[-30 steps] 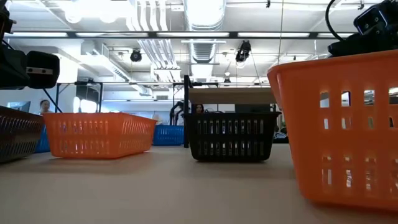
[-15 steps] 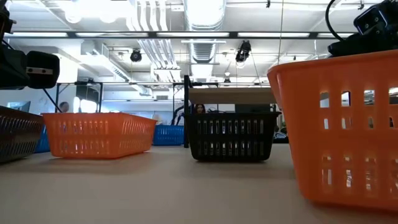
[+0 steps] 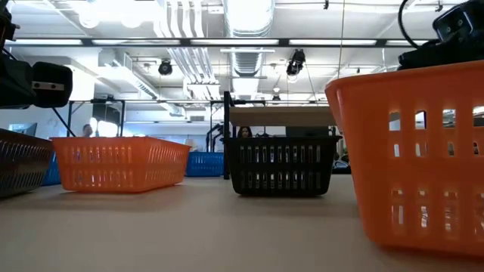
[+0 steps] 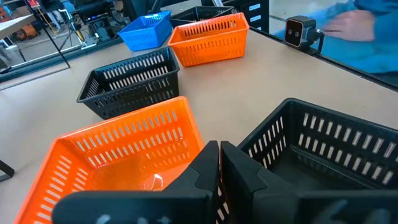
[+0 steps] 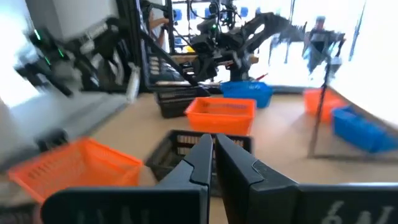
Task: Stack baskets on shelf by color
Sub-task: Put the center black bin on the shelf
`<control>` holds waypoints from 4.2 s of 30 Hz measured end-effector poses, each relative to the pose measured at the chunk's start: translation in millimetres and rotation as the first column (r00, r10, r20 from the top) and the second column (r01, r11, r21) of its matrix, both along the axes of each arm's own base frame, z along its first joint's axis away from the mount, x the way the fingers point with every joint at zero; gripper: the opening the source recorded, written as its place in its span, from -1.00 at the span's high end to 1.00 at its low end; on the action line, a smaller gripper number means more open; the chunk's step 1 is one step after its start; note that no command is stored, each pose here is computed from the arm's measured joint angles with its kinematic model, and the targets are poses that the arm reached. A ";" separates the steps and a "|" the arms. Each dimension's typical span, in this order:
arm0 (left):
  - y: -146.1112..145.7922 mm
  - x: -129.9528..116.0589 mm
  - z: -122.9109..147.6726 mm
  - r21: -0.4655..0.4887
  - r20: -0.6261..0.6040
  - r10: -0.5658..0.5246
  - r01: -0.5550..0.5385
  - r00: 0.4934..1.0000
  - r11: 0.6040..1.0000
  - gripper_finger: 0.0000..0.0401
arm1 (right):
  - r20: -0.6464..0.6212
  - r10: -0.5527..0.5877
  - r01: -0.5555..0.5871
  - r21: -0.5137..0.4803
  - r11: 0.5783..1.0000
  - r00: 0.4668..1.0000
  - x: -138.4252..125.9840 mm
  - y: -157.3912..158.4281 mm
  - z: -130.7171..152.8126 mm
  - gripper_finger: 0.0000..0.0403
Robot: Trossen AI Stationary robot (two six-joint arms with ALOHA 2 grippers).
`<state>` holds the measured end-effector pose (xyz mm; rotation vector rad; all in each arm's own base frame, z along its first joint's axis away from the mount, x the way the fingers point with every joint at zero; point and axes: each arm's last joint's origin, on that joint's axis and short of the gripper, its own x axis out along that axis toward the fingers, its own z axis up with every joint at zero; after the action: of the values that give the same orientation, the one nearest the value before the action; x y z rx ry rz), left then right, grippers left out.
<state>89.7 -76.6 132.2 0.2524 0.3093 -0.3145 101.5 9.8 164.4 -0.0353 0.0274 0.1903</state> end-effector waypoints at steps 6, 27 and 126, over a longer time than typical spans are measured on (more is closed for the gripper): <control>0.0 0.0 0.0 0.000 0.000 0.000 0.000 1.000 1.000 1.00 | 0.128 0.004 -0.022 0.138 0.990 0.992 -0.7 0.3 14.8 0.94; -0.1 0.0 0.1 0.000 0.000 0.000 0.000 1.000 1.000 1.00 | -0.387 -0.211 0.320 0.244 0.915 0.898 47.9 17.3 61.5 0.94; -0.2 0.2 0.7 -0.006 0.005 0.000 0.000 1.000 1.000 1.00 | -0.794 -0.599 0.231 -0.567 0.791 0.104 47.6 -85.6 150.8 0.51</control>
<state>89.9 -76.9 133.0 0.2476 0.3033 -0.3146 149.1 -75.9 315.2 -0.2258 1.3869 -0.4527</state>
